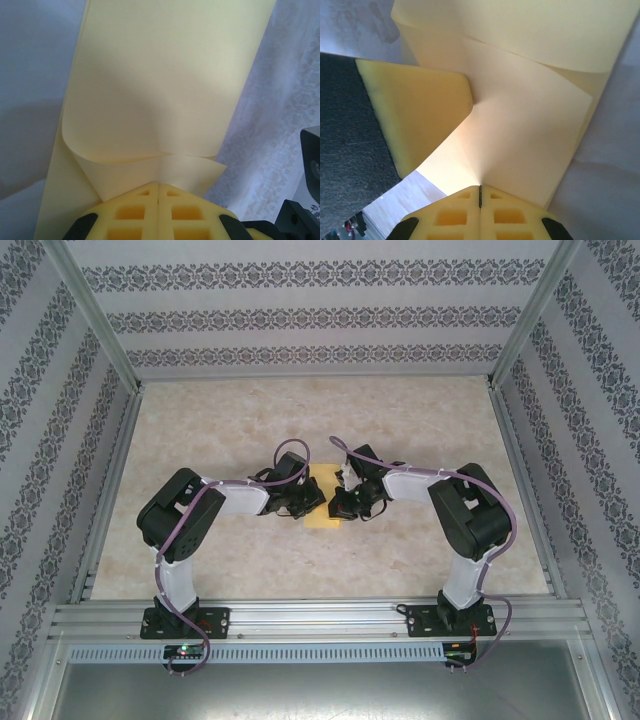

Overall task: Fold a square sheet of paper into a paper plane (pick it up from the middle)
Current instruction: Fold the triangle a second time at the center of the table.

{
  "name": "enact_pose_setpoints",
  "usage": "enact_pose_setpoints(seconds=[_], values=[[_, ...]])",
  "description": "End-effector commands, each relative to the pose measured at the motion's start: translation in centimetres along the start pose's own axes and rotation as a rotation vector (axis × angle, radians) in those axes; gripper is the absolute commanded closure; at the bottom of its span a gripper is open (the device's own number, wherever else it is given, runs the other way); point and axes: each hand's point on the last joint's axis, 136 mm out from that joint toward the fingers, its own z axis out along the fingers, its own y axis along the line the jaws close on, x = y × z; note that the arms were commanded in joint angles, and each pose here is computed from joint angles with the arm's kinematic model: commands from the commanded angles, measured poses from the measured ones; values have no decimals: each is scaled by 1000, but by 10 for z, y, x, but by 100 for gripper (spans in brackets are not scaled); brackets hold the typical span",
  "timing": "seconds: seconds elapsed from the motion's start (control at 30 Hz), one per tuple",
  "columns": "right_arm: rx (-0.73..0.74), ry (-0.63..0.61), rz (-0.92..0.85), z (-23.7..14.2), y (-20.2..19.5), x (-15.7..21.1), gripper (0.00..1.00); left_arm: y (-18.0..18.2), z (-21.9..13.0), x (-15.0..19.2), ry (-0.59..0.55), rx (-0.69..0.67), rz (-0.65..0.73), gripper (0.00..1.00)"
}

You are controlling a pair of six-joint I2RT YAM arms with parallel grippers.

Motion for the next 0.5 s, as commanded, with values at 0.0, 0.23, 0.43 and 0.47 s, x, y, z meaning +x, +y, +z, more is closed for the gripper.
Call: enact_pose_setpoints(seconds=[0.0,0.23,0.43,0.47], values=[[73,40,1,5,-16,14,95,37,11,9,33,-115,-39,100],[72,44,-6,2,-11,18,94,37,11,9,37,-118,-41,100],[9,11,-56,-6,17,8,92,37,12,11,43,-120,-39,100],[3,9,-62,-5,19,7,92,37,12,10,42,-119,-39,100]])
